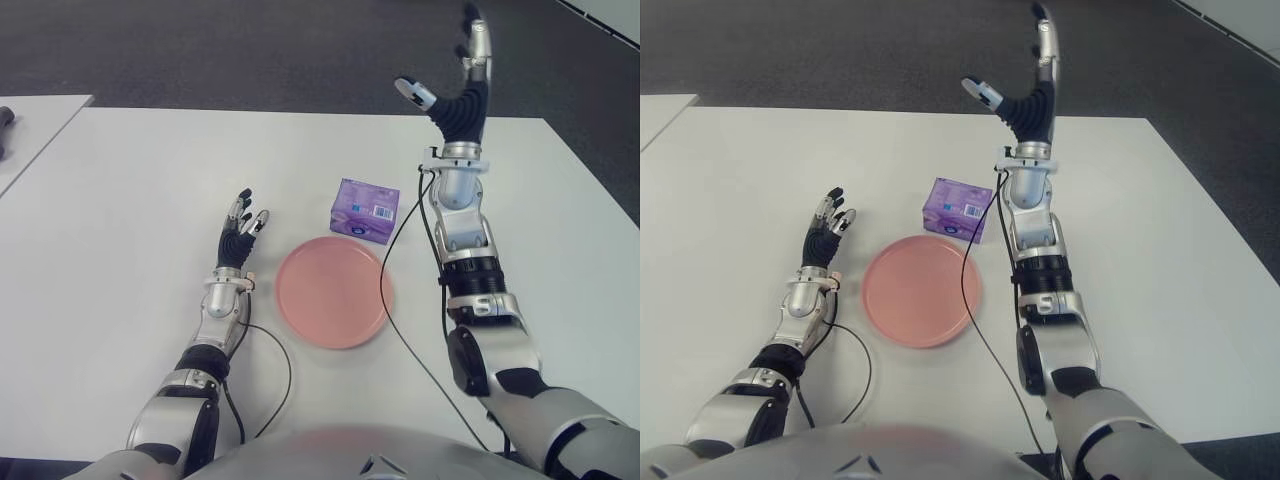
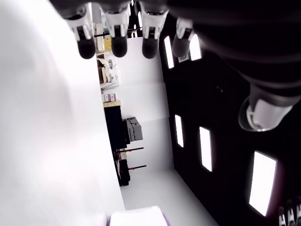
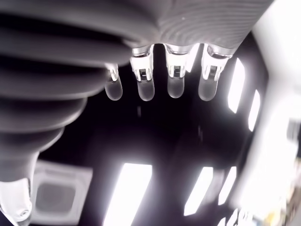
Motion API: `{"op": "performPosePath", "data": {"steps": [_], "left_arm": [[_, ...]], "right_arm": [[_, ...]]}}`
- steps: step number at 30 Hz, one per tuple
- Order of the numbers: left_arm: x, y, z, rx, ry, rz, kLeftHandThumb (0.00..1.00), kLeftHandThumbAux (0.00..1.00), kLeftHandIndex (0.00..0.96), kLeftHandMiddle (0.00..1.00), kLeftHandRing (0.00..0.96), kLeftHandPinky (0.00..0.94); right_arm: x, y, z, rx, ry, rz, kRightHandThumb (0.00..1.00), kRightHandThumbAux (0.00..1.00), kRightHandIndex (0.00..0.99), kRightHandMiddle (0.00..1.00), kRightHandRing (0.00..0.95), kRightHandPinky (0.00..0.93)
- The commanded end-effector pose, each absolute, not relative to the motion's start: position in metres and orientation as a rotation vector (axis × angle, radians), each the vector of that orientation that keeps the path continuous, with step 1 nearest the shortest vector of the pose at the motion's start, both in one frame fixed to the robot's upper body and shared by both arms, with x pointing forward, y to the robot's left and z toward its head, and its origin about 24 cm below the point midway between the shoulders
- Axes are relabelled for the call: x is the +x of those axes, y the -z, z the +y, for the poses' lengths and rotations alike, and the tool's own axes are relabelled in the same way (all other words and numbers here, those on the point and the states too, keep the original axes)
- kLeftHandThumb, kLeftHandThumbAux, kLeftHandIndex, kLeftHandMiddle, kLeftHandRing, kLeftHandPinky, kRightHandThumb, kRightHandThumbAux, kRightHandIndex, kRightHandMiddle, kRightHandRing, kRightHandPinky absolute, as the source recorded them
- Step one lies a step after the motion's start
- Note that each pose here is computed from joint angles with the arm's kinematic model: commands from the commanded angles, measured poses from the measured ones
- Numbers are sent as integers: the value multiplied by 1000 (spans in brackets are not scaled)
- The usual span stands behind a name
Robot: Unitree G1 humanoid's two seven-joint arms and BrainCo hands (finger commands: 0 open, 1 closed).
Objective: Put the tissue paper into the plate.
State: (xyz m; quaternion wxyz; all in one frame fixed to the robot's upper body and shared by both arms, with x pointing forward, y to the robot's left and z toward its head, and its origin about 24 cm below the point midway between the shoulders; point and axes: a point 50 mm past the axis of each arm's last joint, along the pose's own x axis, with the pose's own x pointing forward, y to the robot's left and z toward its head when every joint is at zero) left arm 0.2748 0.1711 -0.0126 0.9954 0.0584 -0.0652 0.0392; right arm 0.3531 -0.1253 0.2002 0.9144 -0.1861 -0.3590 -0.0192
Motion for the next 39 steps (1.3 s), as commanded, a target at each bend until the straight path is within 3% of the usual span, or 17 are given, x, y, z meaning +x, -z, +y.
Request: {"op": "performPosePath", "data": {"steps": [1, 8, 14, 24, 39], "left_arm": [[266, 27, 174, 114, -102, -74, 0, 411, 0, 0, 0, 0], [267, 27, 175, 118, -119, -86, 0, 422, 0, 0, 0, 0], [267, 25, 173, 124, -117, -107, 0, 424, 0, 0, 0, 0], [266, 26, 174, 110, -103, -91, 0, 407, 0, 0, 0, 0], [265, 26, 172, 104, -107, -86, 0, 415, 0, 0, 0, 0]], "right_arm": [[357, -176, -102, -500, -177, -645, 325, 622, 4, 26, 6, 0], [360, -174, -100, -666, -348, -608, 287, 613, 0, 6, 0, 0], [388, -153, -101, -908, -490, -396, 229, 538, 0, 0, 0, 0], [384, -121, -97, -1178, -581, -432, 159, 394, 0, 0, 0, 0], [389, -115, -105, -1378, -636, -382, 178, 367, 0, 0, 0, 0]]}}
